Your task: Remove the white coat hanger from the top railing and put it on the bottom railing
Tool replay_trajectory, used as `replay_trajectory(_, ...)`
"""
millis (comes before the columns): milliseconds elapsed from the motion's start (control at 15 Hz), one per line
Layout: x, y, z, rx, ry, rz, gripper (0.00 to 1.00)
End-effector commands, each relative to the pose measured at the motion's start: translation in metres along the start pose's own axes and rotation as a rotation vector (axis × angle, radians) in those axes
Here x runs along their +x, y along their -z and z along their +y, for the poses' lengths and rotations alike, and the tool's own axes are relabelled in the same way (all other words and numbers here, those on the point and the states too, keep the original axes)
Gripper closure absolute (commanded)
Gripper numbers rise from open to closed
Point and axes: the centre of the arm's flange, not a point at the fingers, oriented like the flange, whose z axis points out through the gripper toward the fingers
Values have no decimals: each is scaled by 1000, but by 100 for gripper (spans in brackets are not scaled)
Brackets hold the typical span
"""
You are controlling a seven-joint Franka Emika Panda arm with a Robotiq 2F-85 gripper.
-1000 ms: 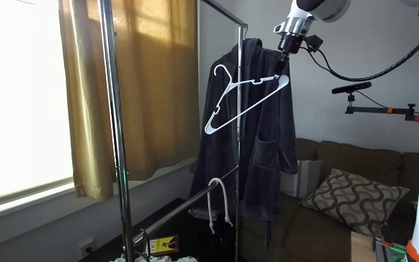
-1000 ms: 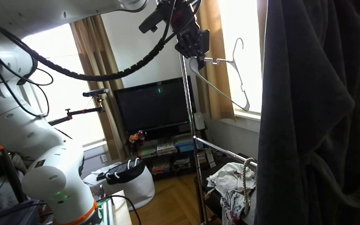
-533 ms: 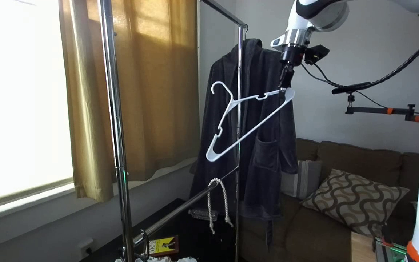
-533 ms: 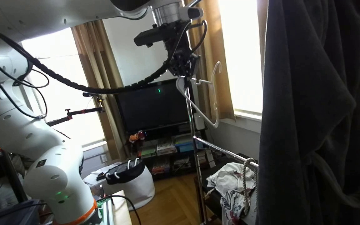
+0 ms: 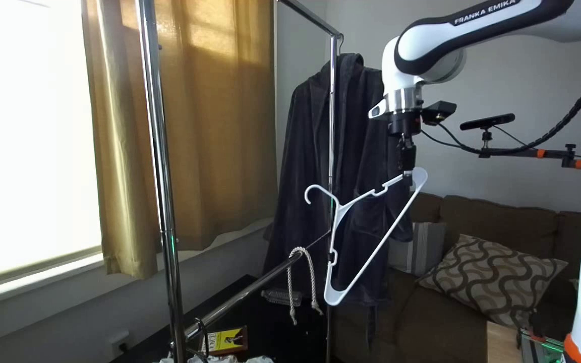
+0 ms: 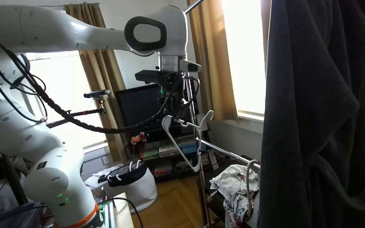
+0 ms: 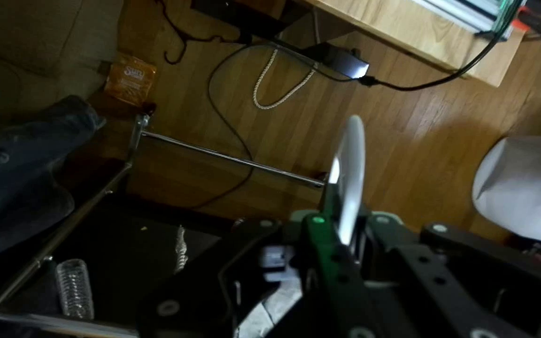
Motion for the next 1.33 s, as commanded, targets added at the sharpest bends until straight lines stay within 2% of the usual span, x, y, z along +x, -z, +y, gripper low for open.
replay_trajectory(0,7,-9,-3,-2,-3,-12,94)
replay_trajectory(200,8,-4,1,-2,-3,-5,94)
replay_trajectory(267,6,-2,2,-3,-5,1,99)
replay_trajectory(400,33,-28,-7,12,-42,-50,99)
replay_trajectory(533,69,-68,-32,19,-44,-120,99)
replay_trajectory(733,116,-112,-72,-73,-55,-148,99)
replay_trajectory(933,150,-111,-115,-168,-34,-60,99)
replay_trajectory(1000,163,-112,-124,-213,-40,-41,99)
replay_trajectory(1267,190,-124,-135,-263,-73,-59,99)
